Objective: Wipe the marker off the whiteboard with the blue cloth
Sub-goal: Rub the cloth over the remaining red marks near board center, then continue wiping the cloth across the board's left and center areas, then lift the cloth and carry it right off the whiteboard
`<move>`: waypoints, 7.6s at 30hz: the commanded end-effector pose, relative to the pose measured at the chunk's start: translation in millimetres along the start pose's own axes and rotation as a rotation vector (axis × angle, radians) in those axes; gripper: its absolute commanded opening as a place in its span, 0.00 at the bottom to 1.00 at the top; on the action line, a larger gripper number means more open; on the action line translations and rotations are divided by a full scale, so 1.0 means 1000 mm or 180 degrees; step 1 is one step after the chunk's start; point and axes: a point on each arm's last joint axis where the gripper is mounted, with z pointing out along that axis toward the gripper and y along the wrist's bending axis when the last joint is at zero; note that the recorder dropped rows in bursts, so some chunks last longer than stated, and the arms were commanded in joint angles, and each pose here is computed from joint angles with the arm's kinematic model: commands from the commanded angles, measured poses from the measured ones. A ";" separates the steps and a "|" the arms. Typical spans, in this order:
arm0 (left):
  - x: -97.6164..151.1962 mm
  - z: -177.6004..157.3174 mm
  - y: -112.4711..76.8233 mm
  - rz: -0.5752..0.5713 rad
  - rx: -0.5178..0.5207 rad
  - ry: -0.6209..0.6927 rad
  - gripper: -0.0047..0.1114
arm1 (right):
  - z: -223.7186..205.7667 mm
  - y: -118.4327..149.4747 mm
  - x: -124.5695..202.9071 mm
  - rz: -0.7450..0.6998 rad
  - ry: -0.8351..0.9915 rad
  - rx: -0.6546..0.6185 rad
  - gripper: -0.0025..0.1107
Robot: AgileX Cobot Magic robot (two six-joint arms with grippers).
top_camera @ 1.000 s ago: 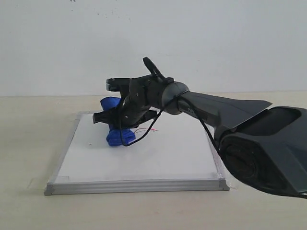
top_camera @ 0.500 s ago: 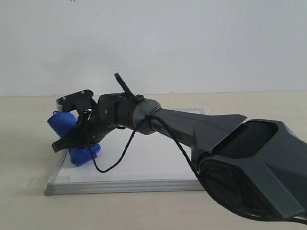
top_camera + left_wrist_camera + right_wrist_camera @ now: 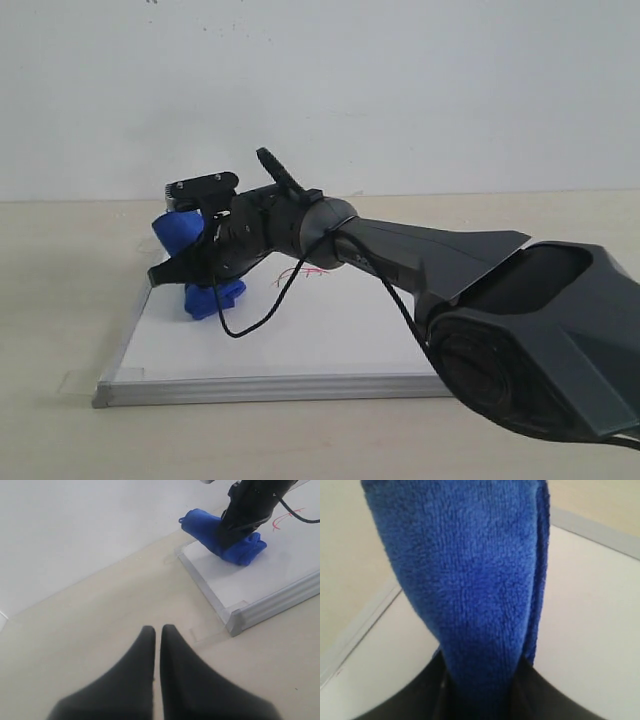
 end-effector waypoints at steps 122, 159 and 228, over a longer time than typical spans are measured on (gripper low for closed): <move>0.001 0.000 0.000 0.0010 -0.0007 -0.0005 0.07 | -0.025 -0.104 0.042 -0.0594 0.1810 0.1839 0.02; 0.001 0.000 0.000 0.0010 -0.0007 -0.0005 0.07 | -0.068 0.053 -0.020 -0.0789 0.0618 0.0214 0.02; 0.001 0.000 0.000 0.0010 -0.0007 -0.0005 0.07 | -0.245 -0.121 0.074 0.0401 0.1117 0.1582 0.02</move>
